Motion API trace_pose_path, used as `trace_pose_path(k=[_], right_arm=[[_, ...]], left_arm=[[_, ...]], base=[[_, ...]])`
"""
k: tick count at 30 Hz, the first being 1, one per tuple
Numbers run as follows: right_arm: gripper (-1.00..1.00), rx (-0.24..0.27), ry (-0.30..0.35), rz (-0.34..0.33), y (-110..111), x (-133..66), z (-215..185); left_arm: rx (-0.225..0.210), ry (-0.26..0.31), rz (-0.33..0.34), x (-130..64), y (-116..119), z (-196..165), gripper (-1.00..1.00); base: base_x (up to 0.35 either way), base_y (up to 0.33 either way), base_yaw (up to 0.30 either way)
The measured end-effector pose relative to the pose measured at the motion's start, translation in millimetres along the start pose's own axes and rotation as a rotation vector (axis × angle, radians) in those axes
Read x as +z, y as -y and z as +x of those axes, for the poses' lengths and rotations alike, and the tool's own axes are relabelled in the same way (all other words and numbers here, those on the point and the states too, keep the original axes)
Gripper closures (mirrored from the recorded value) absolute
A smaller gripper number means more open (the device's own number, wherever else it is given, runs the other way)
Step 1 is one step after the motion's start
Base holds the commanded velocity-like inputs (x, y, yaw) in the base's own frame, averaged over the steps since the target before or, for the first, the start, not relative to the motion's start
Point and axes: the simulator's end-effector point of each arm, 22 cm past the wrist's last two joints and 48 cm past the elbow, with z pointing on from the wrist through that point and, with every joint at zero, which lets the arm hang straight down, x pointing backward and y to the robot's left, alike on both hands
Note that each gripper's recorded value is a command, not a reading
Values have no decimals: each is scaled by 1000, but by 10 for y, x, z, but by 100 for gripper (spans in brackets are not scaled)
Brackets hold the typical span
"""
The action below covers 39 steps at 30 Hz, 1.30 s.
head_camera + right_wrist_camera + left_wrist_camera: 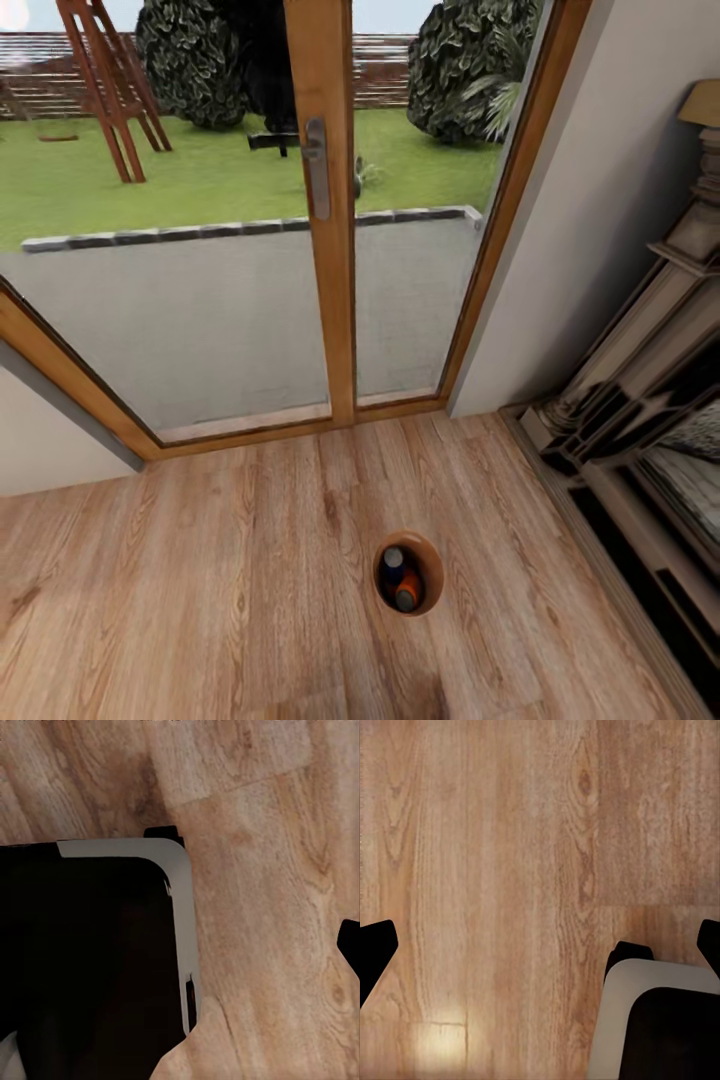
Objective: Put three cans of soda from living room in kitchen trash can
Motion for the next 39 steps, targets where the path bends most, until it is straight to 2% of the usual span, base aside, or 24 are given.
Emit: trace_pose_path(k=[14,20,23,26,27,29,31,35,36,37,39], right_arm=[[-100,1,-6,-4,-31,-128,58],[-100,21,-49,-17,-114,-191,287],[-100,30,-67,3,-94,-222,383],[-100,36,-89,59,-2,-260,500],[-100,43,-125,114,79,-301,672],[-100,49,-148,141,108,-343,788],[-100,55,-180,176,154,-399,936],[-100,58,-191,189,181,-447,993],[-100,58,-192,191,183,-456,1002],[-100,59,-194,193,184,-466,1014],[-100,59,-195,194,186,-481,1025]], left_arm=[[-1,-1,-1,-131,-27,-10,-100],[5,-4,6,-184,-20,-4,-100],[21,-10,19,-209,11,9,-100],[46,-18,38,-235,59,31,-100],[65,-32,53,-253,97,79,-100],[70,-56,56,-298,97,174,-100],[71,-120,45,-414,57,438,-100],[68,-185,19,-502,-15,628,-100],[64,-238,8,-538,-45,748,-100],[57,-325,-7,-605,-88,940,-100],[53,-389,-18,-675,-118,1080,-100]], base=[[0,0,0],[0,0,0],[0,0,0],[0,0,0],[0,0,0],[0,0,0],[0,0,0],[0,0,0],[0,0,0],[0,0,0],[0,0,0]])
